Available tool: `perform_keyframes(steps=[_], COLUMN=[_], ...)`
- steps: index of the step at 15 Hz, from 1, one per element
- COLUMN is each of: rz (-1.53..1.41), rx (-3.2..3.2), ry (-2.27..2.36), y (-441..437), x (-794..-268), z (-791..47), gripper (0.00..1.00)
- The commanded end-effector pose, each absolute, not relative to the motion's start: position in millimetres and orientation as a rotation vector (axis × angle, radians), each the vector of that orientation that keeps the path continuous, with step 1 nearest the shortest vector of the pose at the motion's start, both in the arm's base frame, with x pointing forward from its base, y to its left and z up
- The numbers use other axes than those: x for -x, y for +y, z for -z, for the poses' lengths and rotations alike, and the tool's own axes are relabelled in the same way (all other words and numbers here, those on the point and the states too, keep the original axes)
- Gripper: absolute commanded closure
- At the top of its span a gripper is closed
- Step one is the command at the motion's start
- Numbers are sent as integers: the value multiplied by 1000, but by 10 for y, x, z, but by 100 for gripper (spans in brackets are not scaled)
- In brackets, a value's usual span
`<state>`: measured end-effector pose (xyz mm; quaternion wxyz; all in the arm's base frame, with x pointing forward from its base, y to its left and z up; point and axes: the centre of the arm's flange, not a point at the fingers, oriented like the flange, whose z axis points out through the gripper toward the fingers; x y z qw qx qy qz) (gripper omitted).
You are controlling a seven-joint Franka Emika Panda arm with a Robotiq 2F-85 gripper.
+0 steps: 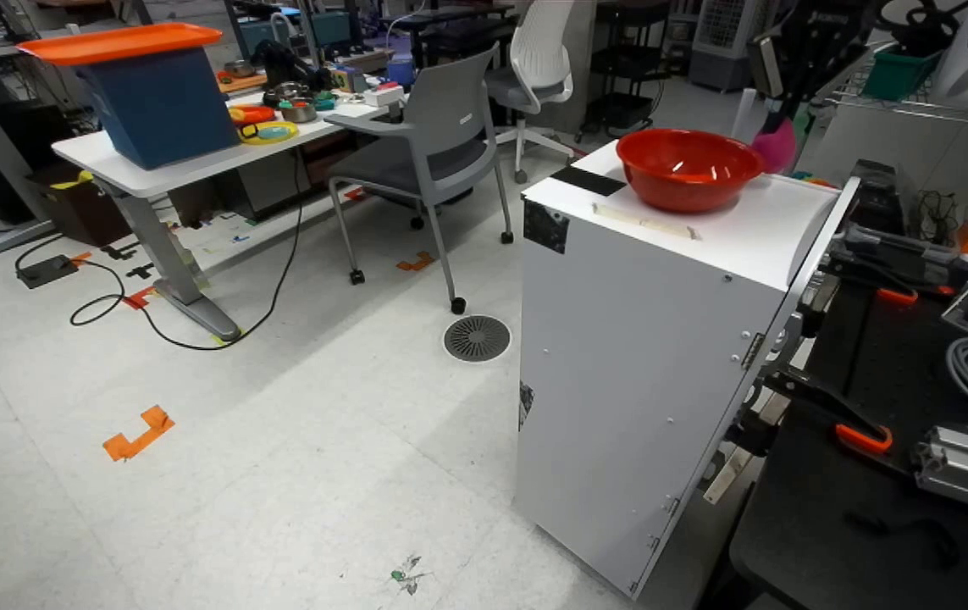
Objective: Remove the beetroot plushie out of the bowl
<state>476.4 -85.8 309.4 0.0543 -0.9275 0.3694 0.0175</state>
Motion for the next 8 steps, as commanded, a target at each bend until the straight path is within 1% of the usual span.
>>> perform_keyframes(steps=[1, 5, 6, 8], rz=[-58, -88, -99, -126], rx=[2822, 2846, 2855, 2879], ry=[1052, 978, 960, 918], y=[-795, -788, -786, -785], x=[-4717, -4669, -4651, -4613], z=[-3116, -3102, -3097, -3071], gripper=[98, 98, 97, 90])
